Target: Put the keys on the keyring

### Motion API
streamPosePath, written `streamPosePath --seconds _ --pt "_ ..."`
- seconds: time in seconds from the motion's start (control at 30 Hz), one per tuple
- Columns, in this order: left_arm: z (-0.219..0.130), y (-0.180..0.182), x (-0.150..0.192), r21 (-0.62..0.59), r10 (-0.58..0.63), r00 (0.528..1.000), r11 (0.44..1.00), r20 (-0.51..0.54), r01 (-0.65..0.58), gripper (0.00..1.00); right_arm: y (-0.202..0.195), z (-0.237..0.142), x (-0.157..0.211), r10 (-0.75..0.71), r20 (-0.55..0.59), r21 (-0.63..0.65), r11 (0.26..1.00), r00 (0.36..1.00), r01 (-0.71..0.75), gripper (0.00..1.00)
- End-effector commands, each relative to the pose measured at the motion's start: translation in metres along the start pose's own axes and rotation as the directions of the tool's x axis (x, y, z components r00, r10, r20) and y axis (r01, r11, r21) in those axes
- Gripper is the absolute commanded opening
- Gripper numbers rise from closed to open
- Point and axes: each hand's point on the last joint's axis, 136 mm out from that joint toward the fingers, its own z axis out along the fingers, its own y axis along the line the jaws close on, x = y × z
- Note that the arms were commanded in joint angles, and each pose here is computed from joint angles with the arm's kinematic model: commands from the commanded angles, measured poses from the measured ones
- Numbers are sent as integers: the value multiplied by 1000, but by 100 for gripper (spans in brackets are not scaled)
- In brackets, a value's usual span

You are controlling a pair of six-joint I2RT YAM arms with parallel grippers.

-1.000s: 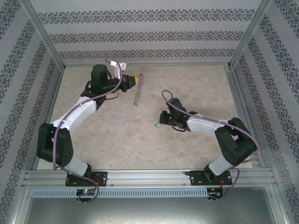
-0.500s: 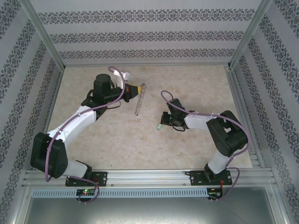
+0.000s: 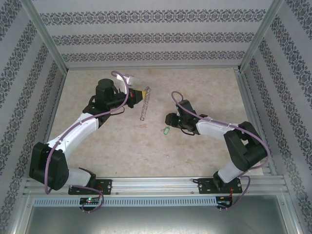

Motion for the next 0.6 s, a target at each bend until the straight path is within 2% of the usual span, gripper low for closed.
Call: streamPosePath --seconds 0.0,0.3,0.57 --pt "-8 -12 -8 1 66 997 998 31 -66 0 -11 -3 12 58 -31 77 995 998 -56 46" --pt "-13 -12 -12 -22 99 994 995 39 -98 0 -2 7 20 137 -43 169 977 990 -128 49" --pt "-14 -13 -10 -10 82 994 997 69 -82 0 -5 13 21 130 -59 267 957 990 -110 46"
